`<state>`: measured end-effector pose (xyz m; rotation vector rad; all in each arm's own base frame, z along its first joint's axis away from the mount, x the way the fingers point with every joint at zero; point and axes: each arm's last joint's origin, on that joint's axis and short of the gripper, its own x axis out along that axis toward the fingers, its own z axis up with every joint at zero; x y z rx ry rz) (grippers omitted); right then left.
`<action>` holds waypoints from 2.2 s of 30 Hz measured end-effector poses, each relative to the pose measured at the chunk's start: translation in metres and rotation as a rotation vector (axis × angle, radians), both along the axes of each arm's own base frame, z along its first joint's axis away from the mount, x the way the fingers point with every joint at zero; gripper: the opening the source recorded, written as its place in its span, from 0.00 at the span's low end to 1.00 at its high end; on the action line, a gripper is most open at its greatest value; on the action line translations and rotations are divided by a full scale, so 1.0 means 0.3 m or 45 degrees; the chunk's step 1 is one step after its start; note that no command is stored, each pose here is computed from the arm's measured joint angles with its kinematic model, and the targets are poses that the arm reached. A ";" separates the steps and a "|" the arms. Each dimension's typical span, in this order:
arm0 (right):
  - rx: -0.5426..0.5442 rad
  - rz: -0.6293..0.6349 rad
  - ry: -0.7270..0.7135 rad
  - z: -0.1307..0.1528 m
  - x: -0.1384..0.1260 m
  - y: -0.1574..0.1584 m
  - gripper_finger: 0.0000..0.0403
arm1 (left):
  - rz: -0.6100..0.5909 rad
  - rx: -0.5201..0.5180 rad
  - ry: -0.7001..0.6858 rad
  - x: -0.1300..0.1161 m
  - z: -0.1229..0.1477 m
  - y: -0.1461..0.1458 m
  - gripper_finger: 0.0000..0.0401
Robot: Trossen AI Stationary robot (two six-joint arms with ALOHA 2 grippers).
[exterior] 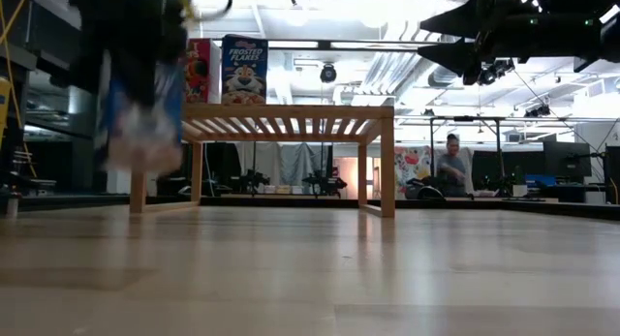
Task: Stack cereal on shelf
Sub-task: Put the blue cereal box on the shelf aligned with the other blue cereal box
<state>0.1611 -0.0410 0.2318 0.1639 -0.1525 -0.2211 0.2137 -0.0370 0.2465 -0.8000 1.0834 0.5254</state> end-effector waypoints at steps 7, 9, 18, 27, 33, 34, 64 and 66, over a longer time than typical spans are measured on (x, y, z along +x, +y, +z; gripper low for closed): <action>0.000 0.000 0.000 0.000 0.000 0.000 0.68 | -0.303 0.144 -0.527 0.073 0.335 -0.056 0.41; 0.000 -0.001 0.000 0.000 0.000 0.000 0.68 | -0.348 0.281 -0.632 0.087 0.434 -0.044 0.41; -0.004 -0.001 0.003 0.000 0.000 0.000 0.68 | -0.366 0.938 -0.326 0.198 0.721 0.169 0.41; 0.015 0.000 0.058 -0.015 0.002 -0.001 0.68 | -0.366 1.142 0.080 0.278 0.764 0.440 0.41; 0.026 0.000 0.101 -0.026 0.003 -0.001 0.68 | -0.466 1.003 0.232 0.235 0.715 0.537 0.41; 0.026 0.000 0.100 -0.026 0.003 -0.001 0.68 | -0.477 0.970 0.217 0.230 0.712 0.548 0.41; 0.045 -0.043 0.103 -0.028 0.002 -0.004 0.68 | -0.668 0.573 0.211 0.171 0.548 0.750 0.41; 0.052 -0.042 0.101 -0.028 0.002 -0.004 0.68 | -0.666 0.546 0.216 0.168 0.534 0.758 0.41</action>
